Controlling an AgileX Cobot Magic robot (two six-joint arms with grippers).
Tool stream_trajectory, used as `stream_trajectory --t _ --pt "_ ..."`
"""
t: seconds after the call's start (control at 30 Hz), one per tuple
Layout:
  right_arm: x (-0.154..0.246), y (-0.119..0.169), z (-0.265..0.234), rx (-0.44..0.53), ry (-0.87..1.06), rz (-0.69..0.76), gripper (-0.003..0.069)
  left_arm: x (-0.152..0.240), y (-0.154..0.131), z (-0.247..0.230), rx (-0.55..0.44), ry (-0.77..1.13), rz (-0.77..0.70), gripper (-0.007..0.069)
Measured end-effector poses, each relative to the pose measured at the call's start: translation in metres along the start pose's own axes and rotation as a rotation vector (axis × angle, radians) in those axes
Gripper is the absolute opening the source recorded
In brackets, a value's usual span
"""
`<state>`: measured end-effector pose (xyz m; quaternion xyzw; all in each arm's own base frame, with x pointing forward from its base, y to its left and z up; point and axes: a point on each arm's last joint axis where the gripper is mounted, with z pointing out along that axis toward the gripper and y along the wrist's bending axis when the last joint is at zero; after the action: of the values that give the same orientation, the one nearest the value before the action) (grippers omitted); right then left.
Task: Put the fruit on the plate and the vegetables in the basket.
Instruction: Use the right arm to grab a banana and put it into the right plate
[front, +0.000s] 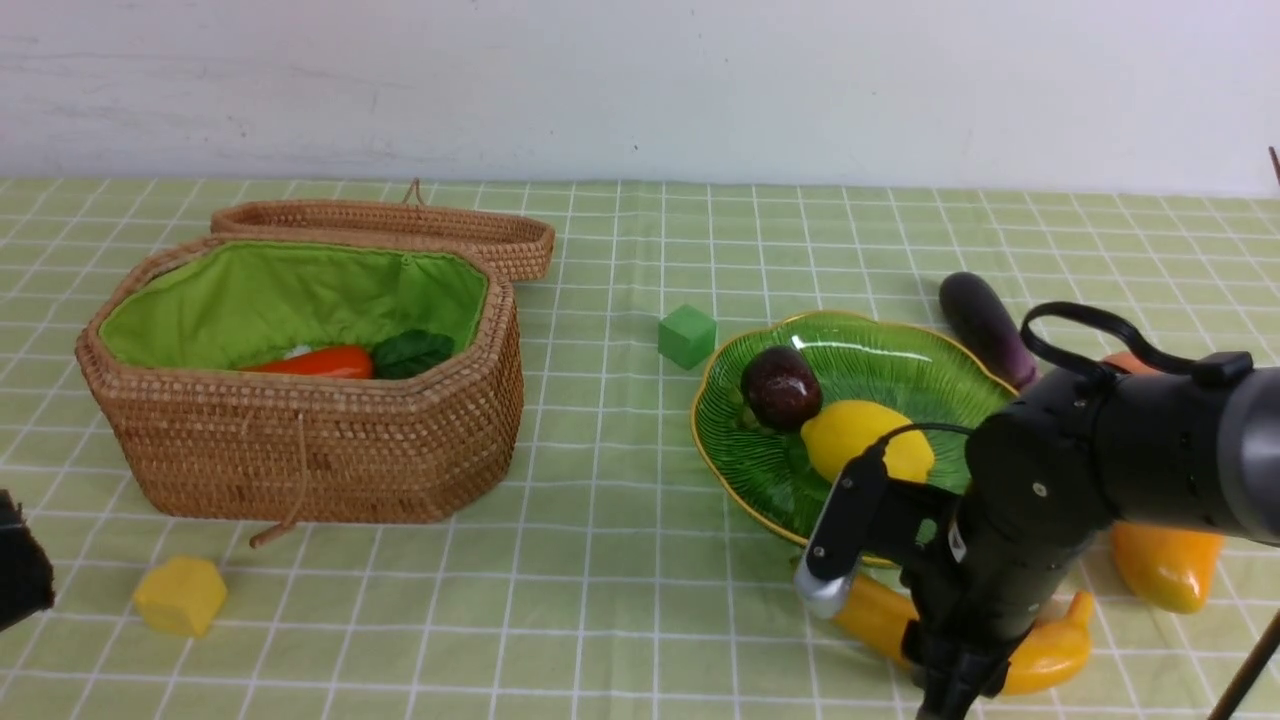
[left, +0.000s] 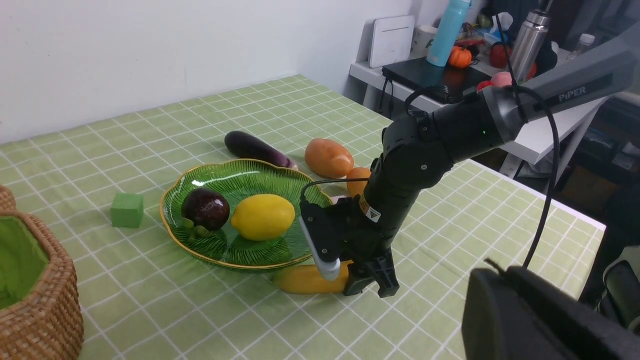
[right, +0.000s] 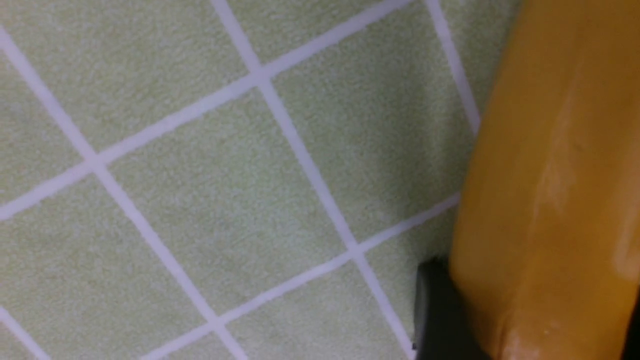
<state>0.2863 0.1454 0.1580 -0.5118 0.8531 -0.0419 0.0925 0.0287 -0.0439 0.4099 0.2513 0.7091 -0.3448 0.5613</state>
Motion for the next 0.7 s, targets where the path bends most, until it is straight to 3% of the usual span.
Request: stream_trajectory --t 0.43,0.7 --pt "0.0 0.002 -0.004 -0.018 0.0 0.004 0.0323 0.0 0.0 0.0 0.0 0.0 0.0 -0.001" --pt "0.008 0.007 -0.032 -0.043 -0.003 0.037 0.0323 0.0 0.001 0.0 -0.011 0.0 0.014 -0.001"
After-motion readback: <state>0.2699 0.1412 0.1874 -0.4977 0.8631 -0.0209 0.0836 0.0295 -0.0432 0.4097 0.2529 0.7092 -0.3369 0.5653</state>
